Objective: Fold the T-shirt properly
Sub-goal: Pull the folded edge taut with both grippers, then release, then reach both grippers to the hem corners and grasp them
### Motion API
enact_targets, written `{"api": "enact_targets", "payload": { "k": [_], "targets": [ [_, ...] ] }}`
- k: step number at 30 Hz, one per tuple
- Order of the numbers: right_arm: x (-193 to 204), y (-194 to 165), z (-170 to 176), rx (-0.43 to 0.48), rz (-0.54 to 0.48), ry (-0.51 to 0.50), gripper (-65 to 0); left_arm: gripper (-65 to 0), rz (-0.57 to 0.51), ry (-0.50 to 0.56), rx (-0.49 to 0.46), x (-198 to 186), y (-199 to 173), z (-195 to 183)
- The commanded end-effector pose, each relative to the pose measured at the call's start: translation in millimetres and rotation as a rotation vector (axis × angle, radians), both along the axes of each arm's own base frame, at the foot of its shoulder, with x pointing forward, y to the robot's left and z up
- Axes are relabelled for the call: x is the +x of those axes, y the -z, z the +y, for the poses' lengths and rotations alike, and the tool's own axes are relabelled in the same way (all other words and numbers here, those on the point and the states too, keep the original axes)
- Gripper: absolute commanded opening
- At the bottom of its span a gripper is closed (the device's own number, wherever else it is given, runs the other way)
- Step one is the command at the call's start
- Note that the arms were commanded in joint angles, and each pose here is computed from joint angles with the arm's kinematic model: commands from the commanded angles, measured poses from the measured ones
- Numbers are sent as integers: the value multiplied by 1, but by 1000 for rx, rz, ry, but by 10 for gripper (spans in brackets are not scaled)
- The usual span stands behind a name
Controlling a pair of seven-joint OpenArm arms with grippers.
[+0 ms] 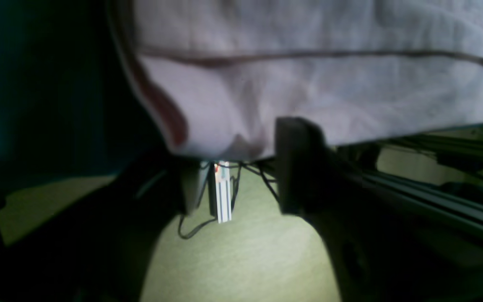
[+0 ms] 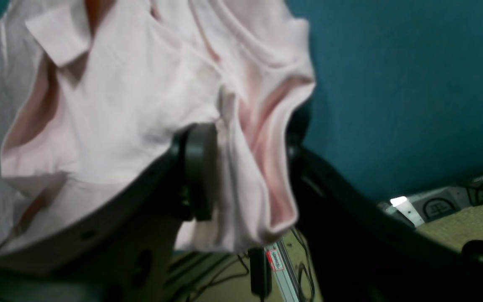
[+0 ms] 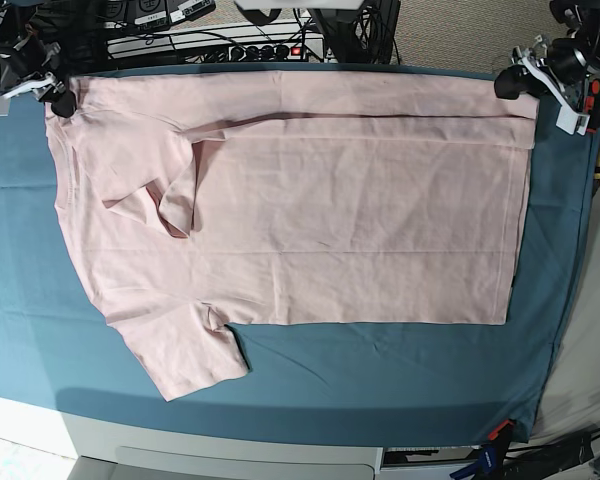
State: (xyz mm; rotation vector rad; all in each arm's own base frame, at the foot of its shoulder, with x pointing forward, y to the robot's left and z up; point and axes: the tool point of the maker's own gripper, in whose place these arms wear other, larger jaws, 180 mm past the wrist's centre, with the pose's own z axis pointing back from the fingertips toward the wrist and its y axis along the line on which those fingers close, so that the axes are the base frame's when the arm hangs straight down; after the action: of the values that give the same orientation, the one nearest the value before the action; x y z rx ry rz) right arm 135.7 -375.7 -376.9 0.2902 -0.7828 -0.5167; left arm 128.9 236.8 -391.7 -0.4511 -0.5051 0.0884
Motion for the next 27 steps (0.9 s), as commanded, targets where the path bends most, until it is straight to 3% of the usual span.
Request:
{"api": "enact_targets", "payload": {
  "k": [1, 5, 9, 14, 18, 23, 27],
  "targets": [
    [5, -14, -11, -44, -35, 4, -428, -352, -10, 13, 38, 2, -5, 8],
    [5, -24, -29, -97, -60, 54, -428, -352, -4, 41, 106, 2, -6, 18],
    [8, -47, -55, -156, -103, 95, -428, -352, -69, 120, 210, 9, -23, 30],
    [23, -89, -89, -259, -171, 113, -428, -352, -180, 74, 369, 30, -72, 63],
    [59, -120, -99, -322, -244, 85, -428, -372, -296, 97, 451, 62, -109, 71],
    [138, -128, -72, -405, -270, -50, -428, -414, -434, 133, 524, 118, -133, 67],
    [208, -118, -25, -505, -220, -186, -428, -414, -456, 155, 537, 168, -124, 62]
  ]
}}
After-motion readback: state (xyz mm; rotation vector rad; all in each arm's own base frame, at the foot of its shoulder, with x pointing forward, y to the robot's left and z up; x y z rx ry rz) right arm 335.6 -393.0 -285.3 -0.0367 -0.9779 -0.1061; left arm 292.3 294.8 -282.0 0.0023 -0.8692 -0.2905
